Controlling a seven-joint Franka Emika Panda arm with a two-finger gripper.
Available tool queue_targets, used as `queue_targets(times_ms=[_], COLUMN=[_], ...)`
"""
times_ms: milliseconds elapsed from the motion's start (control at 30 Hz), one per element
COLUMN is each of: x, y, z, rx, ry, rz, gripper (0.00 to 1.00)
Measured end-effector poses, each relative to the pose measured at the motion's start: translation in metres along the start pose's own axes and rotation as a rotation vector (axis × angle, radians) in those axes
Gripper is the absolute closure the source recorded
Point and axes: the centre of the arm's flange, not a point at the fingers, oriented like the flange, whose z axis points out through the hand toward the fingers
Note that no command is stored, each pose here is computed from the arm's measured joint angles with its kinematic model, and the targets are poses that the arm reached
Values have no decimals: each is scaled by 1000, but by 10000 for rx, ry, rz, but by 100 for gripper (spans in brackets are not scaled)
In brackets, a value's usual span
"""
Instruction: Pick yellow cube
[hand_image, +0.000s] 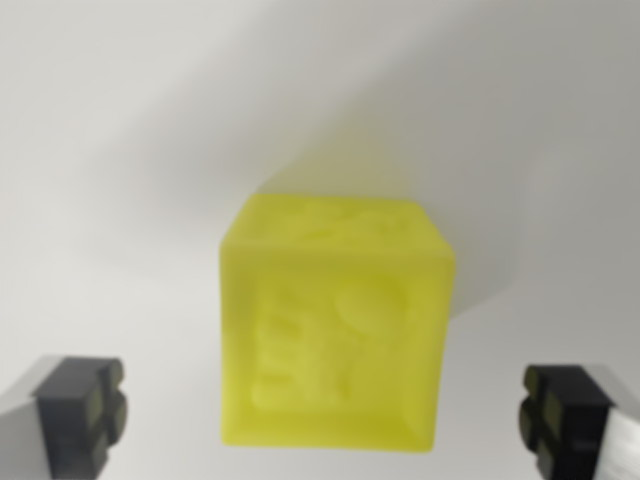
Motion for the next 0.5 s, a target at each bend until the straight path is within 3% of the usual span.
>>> queue_targets(times_ms=[500], x=[0], y=[0], z=[37], rx=[-13], ry=[-3], rz=[35], gripper=[0])
